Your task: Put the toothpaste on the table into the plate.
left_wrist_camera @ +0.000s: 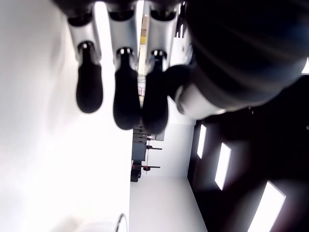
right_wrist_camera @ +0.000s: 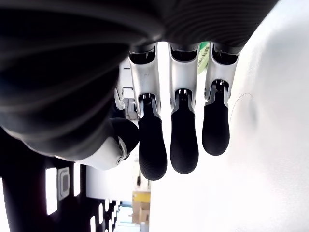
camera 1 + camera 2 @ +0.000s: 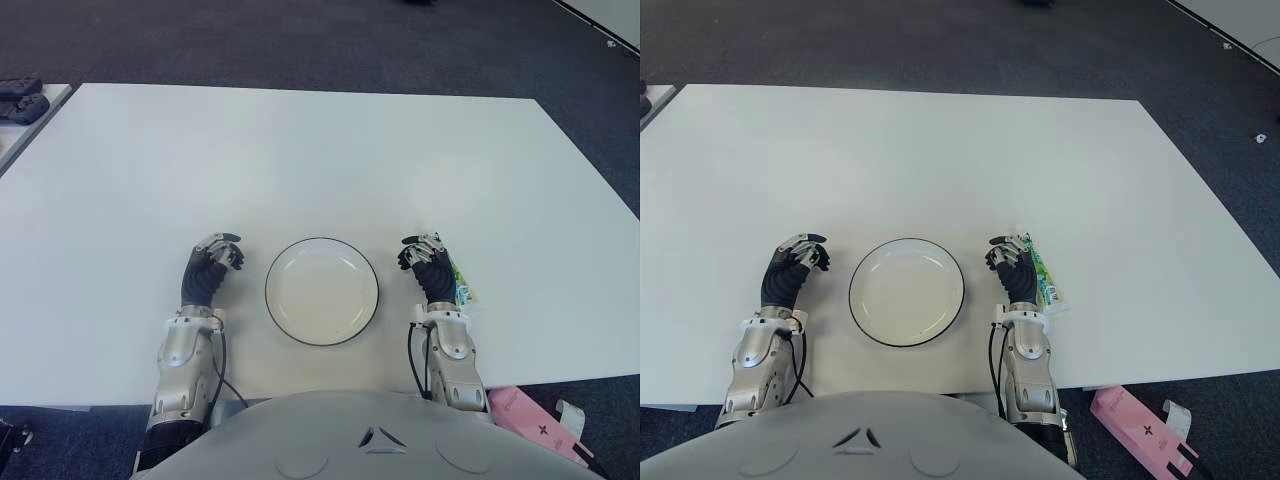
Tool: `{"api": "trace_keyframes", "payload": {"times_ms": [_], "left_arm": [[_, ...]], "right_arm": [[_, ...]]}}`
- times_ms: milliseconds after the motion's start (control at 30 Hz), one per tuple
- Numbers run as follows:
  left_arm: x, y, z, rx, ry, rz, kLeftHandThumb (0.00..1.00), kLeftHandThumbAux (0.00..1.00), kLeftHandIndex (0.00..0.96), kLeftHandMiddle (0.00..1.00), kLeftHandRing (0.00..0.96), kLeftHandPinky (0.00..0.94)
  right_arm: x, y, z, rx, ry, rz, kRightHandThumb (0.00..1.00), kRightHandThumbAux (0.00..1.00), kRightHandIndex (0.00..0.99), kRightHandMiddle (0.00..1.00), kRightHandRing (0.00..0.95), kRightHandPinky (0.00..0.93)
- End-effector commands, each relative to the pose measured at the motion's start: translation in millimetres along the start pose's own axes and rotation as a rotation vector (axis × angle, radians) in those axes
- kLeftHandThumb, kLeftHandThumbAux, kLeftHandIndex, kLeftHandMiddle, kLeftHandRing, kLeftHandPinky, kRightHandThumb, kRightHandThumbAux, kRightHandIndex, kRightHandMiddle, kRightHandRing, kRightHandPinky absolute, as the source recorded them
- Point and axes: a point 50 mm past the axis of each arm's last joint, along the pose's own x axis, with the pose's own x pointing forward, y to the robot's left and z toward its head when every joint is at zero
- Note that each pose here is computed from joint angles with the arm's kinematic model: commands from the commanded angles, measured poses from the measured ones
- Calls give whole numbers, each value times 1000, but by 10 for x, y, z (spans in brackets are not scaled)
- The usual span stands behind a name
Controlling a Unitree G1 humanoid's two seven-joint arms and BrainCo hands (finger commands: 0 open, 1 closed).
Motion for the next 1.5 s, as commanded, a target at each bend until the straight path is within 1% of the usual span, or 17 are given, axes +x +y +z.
{"api": "trace_keyframes", "payload": {"times_ms": [33, 167, 367, 500, 633, 700, 833, 867, 1033, 1067, 1100, 1167, 1200, 1233, 1267, 1367, 1500], "left_arm": [[-19, -27, -58, -9, 39, -4, 706, 716, 438, 631, 620, 598], [-19, -25, -59, -14, 35, -4, 707, 716, 439, 628, 615, 594], [-22, -16, -64, -9, 36, -5, 708, 715, 439, 627, 613, 595], [-20, -14, -70, -6, 45, -1, 708, 715, 439, 627, 613, 596], [-16, -15, -73, -8, 47, 0, 707, 716, 439, 626, 612, 596], [-15, -16, -72, -9, 46, 0, 707, 716, 439, 626, 613, 596], [-9, -24, -69, -6, 41, -5, 706, 716, 439, 626, 614, 596], [-8, -24, -69, -4, 41, -6, 706, 716, 439, 626, 614, 596], [-1, -33, -71, 4, 48, -6, 704, 717, 438, 626, 615, 596], [0, -34, -71, 6, 50, -5, 704, 717, 438, 626, 614, 594], [2, -37, -71, 5, 52, -5, 704, 717, 438, 626, 613, 592], [4, -42, -71, 0, 52, -7, 703, 717, 438, 625, 612, 591], [5, -45, -70, -2, 51, -8, 703, 717, 438, 625, 611, 591], [6, -48, -70, -7, 50, -9, 703, 717, 438, 625, 611, 591], [7, -52, -70, -10, 49, -9, 704, 717, 438, 625, 610, 592], [10, -61, -67, -18, 45, -10, 704, 717, 438, 625, 609, 593], [14, -78, -62, -19, 31, -15, 706, 716, 439, 626, 609, 596]], "right_arm": [[-20, -7, 18, 3, -15, -11, 708, 723, 435, 636, 607, 597], [-48, -12, 84, 4, -71, -23, 708, 723, 435, 636, 610, 587], [-121, -37, 253, -8, -156, -48, 708, 723, 434, 638, 616, 591], [-181, -50, 419, -17, -279, -95, 707, 724, 434, 651, 630, 614], [-188, -55, 436, -15, -321, -114, 707, 724, 433, 657, 636, 624], [-192, -63, 461, -20, -380, -141, 707, 724, 433, 652, 628, 609], [-178, -55, 570, -7, -522, -171, 704, 725, 427, 574, 556, 528], [-179, -53, 582, -5, -548, -174, 701, 724, 423, 523, 502, 479], [-185, -68, 582, -32, -613, -185, 693, 721, 413, 371, 343, 349], [-186, -72, 587, -44, -623, -190, 631, 629, 340, 293, 274, 295], [-194, -81, 591, -66, -633, -203, 590, 570, 292, 242, 229, 259], [-212, -97, 590, -102, -641, -227, 562, 480, 224, 172, 158, 198], [-220, -104, 588, -118, -642, -237, 551, 430, 167, 121, 105, 150], [-234, -115, 586, -143, -640, -254, 547, 413, 146, 103, 86, 132], [-243, -124, 585, -160, -639, -266, 543, 373, 93, 66, 55, 93], [-272, -153, 577, -227, -619, -311, 538, 315, 30, 21, 17, 41], [-335, -221, 600, -371, -556, -361, 540, 226, 6, 4, 3, 10]]}}
